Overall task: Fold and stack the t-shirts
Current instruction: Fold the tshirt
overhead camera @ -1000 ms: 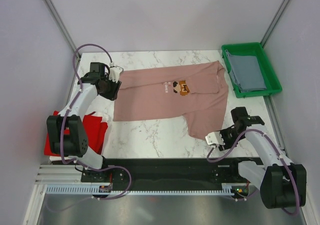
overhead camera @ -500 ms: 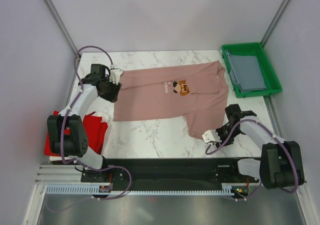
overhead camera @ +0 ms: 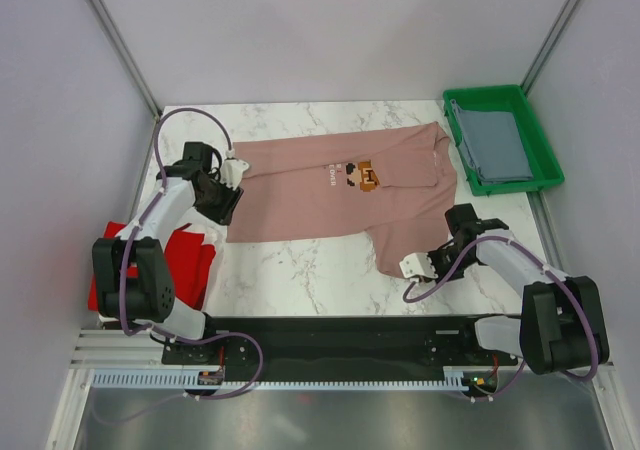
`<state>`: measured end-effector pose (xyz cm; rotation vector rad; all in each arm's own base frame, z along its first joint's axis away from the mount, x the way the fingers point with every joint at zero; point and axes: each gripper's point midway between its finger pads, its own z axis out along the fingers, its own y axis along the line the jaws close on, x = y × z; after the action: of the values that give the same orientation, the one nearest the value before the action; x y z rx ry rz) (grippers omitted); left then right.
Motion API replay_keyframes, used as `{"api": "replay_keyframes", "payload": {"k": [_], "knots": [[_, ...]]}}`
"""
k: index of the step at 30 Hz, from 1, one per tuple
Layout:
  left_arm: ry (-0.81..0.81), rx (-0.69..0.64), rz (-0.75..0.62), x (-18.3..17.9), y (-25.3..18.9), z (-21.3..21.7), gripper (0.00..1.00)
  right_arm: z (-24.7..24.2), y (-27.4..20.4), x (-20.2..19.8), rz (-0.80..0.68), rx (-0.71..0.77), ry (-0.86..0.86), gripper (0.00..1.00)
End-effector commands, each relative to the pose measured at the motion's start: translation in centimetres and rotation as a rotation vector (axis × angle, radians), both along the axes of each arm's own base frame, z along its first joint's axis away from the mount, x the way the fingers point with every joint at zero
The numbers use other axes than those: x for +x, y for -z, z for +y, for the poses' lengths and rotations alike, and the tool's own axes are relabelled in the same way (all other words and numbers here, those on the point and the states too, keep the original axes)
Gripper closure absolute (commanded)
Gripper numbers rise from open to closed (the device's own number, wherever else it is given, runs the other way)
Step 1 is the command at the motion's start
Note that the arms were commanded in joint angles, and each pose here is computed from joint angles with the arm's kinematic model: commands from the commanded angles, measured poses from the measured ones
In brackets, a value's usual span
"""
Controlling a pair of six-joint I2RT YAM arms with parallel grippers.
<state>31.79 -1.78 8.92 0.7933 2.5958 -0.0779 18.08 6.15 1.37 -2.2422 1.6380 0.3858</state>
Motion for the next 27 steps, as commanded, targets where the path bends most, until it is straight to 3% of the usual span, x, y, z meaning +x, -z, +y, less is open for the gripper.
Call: {"api": "replay_keyframes", "payload": {"k": [1, 10, 19, 27], "knots": [[0.068, -0.009, 0.09, -2.8, -0.2, -0.2, 0.52, 0.1, -0.4, 1.3, -0.058, 0.003, 0.024, 1.0], [0.079, -0.034, 0.234, -4.5, 2.3, -0.6, 0.51, 0.1, -0.4, 1.4, -0.059, 0.001, 0.053, 1.0], [0.059, -0.05, 0.279, -3.1, 4.3, -0.9, 0.46, 0.0, -0.8, 1.9, -0.062, 0.001, 0.082, 1.0], [0.045, -0.034, 0.278, -1.2, 5.2, -0.7, 0.48, 0.0, -0.9, 1.6, -0.059, 0.0, 0.098, 1.0]]}}
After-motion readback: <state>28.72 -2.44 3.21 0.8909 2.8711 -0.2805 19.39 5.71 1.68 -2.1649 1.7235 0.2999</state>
